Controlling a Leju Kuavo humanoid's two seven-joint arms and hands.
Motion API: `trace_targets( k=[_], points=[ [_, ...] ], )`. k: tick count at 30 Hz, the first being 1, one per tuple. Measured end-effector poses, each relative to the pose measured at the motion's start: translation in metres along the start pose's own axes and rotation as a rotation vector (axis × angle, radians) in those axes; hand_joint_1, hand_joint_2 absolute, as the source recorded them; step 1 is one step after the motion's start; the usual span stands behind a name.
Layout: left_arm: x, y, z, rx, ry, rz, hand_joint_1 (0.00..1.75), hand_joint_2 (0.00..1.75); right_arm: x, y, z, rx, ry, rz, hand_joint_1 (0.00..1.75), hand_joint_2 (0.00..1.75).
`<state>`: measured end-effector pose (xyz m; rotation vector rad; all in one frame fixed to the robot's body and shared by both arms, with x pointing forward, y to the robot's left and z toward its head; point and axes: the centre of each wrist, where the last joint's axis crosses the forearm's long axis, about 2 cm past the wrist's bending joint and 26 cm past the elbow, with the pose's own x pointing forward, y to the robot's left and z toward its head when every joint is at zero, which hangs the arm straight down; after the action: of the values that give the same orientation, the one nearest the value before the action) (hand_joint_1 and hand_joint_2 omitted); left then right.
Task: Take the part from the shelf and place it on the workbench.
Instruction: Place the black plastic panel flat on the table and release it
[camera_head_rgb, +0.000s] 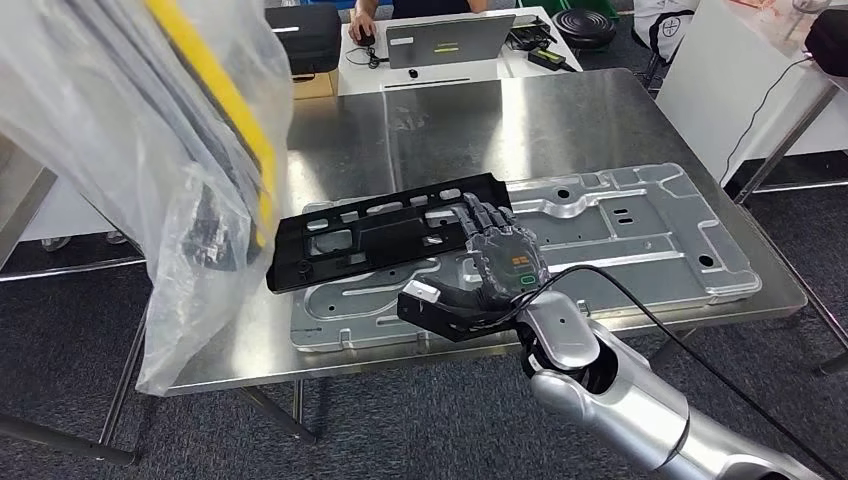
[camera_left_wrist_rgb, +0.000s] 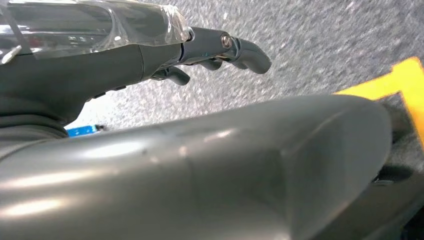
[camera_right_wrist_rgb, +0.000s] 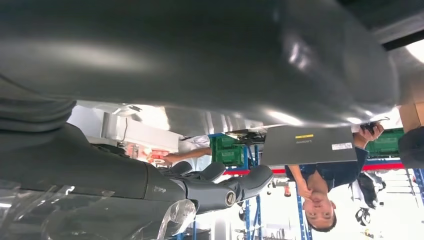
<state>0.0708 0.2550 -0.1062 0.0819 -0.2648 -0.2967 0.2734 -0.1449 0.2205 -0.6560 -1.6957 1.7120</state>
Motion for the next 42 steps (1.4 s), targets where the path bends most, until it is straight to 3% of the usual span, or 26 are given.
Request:
trace_targets(
  k=[42],
  points=[
    [0.0043,-0.0008,-0.0002,-0.001,0.004,0.001,0.00,0.00,-0.0064,-0.0020,0.0051,-0.017,0.048,0.004,0.00,0.00]
  ],
)
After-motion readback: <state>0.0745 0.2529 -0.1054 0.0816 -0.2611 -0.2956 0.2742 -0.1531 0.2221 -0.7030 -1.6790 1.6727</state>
